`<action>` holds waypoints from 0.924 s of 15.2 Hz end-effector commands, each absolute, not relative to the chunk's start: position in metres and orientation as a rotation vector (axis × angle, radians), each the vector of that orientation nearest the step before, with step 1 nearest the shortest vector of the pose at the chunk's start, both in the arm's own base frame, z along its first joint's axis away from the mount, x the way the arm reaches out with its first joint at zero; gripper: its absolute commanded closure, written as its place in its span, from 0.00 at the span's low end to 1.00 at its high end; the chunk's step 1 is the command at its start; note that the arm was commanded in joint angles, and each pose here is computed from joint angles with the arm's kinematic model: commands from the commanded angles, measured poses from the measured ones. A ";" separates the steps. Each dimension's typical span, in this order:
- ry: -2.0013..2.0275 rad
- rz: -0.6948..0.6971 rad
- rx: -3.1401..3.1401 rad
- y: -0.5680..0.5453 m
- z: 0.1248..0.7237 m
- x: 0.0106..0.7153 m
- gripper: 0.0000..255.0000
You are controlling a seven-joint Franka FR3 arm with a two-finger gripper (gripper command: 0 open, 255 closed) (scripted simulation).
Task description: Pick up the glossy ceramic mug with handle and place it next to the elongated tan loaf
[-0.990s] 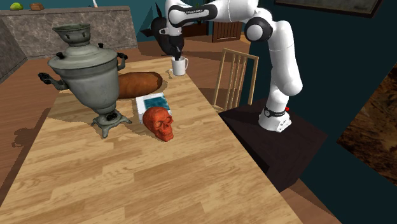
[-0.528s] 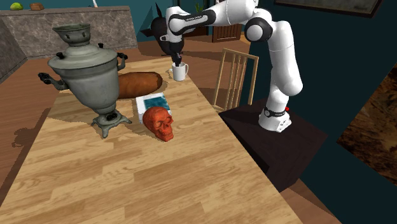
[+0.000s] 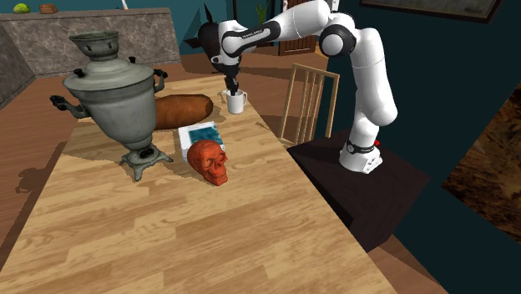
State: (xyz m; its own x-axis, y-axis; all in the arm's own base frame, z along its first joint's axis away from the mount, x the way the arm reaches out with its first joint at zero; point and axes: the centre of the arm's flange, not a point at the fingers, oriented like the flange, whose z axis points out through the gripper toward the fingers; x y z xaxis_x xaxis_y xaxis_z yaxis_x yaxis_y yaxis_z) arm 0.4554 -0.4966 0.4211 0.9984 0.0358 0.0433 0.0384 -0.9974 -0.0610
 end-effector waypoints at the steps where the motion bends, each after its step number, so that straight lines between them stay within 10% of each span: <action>1: -0.057 -0.066 -3.079 -0.497 0.411 0.454 1.00; 14: -0.057 -0.066 -3.079 -0.497 0.361 0.454 1.00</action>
State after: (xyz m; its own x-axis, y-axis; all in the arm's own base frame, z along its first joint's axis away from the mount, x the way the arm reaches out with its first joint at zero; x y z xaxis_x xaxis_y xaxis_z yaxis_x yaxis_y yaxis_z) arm 0.4543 -0.4964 0.3606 0.9984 0.0359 0.0433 0.0385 -0.9974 -0.0608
